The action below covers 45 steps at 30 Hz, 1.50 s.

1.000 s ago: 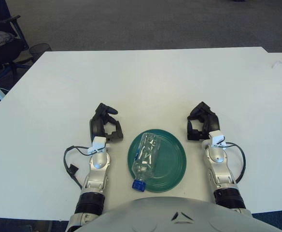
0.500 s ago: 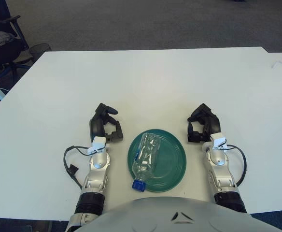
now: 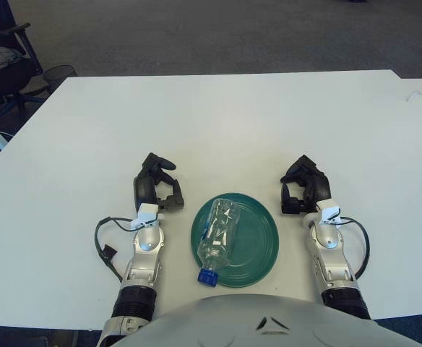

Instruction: Put the bottle into the plate.

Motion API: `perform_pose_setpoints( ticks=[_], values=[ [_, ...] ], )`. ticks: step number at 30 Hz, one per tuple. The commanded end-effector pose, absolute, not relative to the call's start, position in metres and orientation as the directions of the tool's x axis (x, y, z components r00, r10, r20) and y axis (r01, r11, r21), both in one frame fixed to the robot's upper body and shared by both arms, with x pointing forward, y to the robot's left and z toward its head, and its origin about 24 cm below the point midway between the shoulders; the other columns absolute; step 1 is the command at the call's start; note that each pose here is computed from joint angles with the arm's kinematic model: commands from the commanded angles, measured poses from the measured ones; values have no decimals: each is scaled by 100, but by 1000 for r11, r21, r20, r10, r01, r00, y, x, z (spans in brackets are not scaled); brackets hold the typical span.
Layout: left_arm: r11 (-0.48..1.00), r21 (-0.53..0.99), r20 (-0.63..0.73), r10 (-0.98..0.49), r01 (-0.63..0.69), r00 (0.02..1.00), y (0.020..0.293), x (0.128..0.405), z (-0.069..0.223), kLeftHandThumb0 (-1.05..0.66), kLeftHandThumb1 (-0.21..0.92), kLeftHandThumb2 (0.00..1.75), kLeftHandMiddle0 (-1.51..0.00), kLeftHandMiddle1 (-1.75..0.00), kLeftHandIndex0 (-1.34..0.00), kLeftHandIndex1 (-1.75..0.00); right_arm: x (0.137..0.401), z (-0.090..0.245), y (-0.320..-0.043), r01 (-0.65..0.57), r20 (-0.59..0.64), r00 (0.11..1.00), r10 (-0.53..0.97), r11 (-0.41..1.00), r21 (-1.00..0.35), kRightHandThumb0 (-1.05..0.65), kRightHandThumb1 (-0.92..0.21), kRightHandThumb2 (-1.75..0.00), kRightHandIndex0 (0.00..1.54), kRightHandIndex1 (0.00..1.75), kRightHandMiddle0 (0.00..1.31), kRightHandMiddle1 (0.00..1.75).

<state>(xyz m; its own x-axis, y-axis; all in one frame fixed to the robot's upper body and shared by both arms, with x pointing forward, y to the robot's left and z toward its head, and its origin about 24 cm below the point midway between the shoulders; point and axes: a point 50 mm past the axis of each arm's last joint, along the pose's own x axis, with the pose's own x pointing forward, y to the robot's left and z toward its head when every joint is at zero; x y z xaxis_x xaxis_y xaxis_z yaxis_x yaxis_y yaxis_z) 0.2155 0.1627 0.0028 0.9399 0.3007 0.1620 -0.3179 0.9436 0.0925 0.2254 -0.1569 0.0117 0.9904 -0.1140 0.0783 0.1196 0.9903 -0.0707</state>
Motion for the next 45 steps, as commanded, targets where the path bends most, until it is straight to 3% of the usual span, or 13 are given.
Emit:
perform_pose_setpoints(
  ticks=[1, 45],
  values=[
    [942, 123, 87, 304, -313, 949, 167, 205, -13, 0, -7, 175, -87, -175, -71, -172, 218, -1, -155, 92, 5, 996, -92, 994, -61, 0, 1, -167, 88, 166, 63, 175],
    [946, 120, 94, 293, -303, 952, 164, 205, -8, 0, -7, 175, -88, -175, -71, -172, 218, -1, -154, 79, 27, 997, -78, 996, -31, 0, 2, -168, 88, 168, 63, 175]
  ],
)
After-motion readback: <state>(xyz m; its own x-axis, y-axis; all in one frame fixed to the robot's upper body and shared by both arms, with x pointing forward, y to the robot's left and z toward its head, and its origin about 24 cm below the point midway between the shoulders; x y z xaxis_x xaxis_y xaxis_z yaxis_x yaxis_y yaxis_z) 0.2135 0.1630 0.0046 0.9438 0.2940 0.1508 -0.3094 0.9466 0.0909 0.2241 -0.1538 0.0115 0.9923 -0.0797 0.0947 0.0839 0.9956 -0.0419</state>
